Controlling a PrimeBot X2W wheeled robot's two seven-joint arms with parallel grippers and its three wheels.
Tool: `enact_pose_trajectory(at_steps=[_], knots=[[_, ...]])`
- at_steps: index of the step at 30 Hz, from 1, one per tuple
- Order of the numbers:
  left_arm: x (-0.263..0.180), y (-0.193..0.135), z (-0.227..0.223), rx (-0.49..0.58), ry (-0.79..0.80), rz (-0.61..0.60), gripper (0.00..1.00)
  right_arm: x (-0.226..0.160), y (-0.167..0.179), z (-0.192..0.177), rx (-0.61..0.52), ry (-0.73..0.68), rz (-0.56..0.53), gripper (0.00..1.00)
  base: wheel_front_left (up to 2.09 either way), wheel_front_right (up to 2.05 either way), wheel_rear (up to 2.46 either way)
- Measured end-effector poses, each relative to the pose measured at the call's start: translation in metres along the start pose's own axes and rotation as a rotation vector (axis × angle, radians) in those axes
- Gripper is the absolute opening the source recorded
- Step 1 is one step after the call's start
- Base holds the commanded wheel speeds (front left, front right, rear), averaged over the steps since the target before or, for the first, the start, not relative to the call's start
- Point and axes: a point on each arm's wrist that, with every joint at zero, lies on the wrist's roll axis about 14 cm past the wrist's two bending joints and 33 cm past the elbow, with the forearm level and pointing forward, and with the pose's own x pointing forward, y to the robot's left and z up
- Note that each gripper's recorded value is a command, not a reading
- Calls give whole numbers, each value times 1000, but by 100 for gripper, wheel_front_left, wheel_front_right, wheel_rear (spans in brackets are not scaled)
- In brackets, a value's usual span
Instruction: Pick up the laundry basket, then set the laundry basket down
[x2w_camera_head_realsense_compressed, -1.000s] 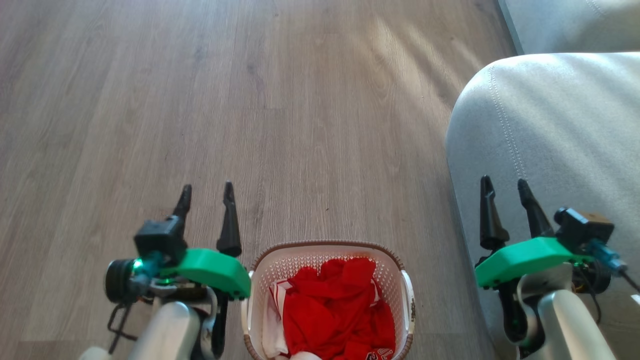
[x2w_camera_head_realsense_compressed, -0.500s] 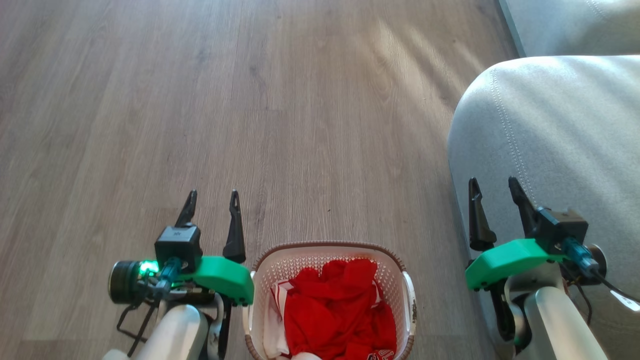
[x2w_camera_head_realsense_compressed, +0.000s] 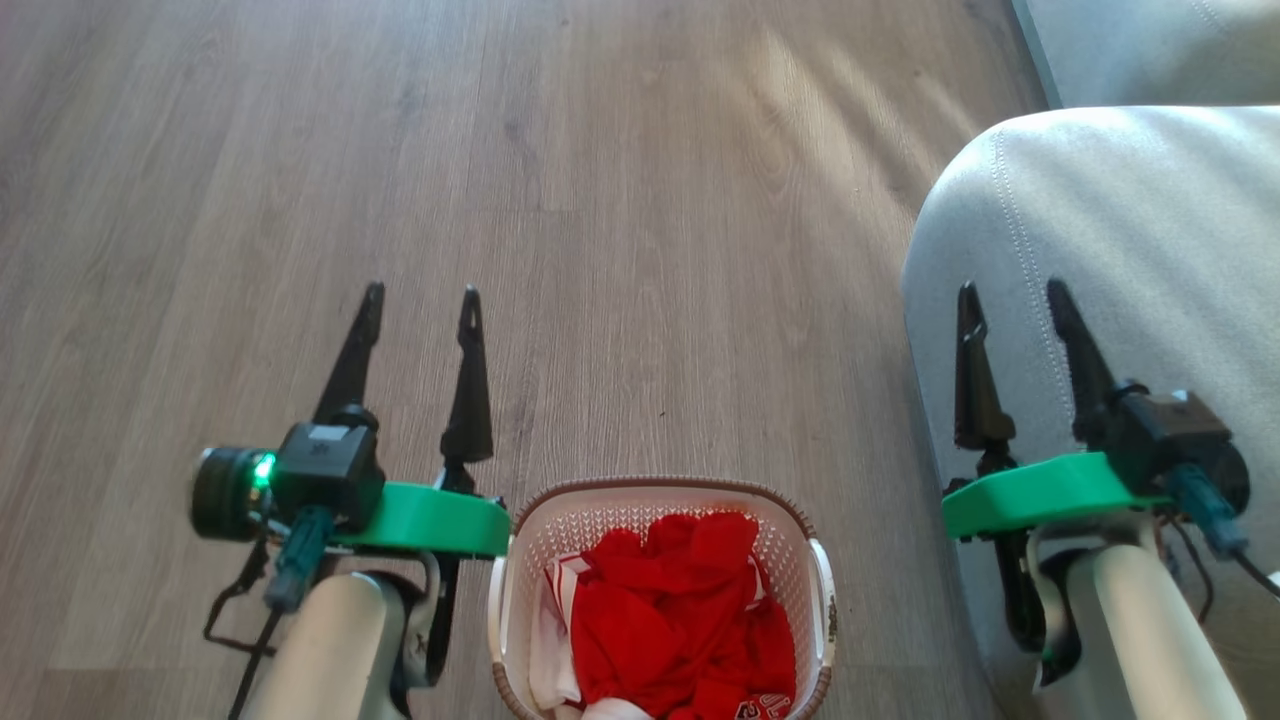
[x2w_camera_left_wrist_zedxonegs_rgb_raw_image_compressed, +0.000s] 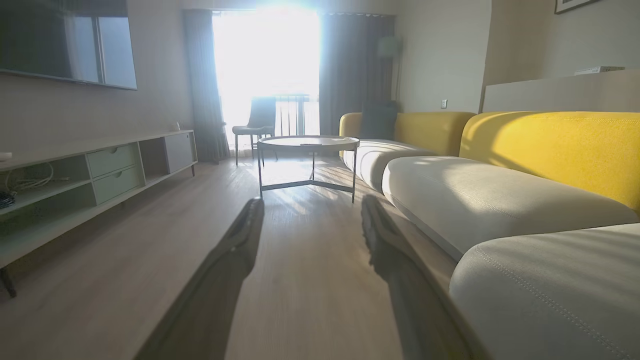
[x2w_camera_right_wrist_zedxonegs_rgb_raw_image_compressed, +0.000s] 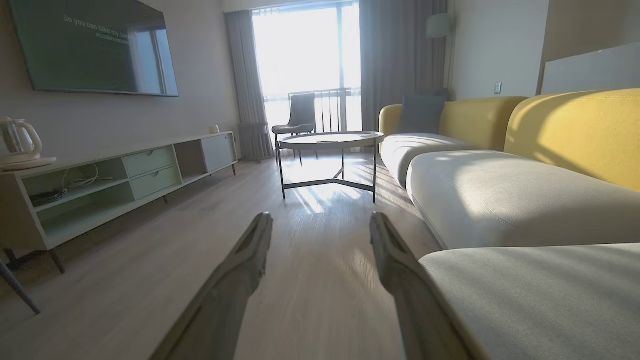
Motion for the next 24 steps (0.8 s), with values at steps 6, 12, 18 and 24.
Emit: enact_pose_trajectory(at_steps=[6, 12, 18, 24], knots=[[2, 3, 4, 15, -21, -18, 100, 2, 1, 16, -32, -53, 8, 100, 0, 0, 0], [-2, 6, -15, -11, 42, -14, 100, -1, -5, 10, -33, -32, -10, 100, 0, 0, 0], [-17, 0, -54, -33, 171, -32, 100, -13, -18, -17, -26, 56, -53, 100, 0, 0, 0], [-26, -2, -71, -42, 231, -36, 100, -22, -18, -41, -52, 141, -51, 100, 0, 0, 0]])
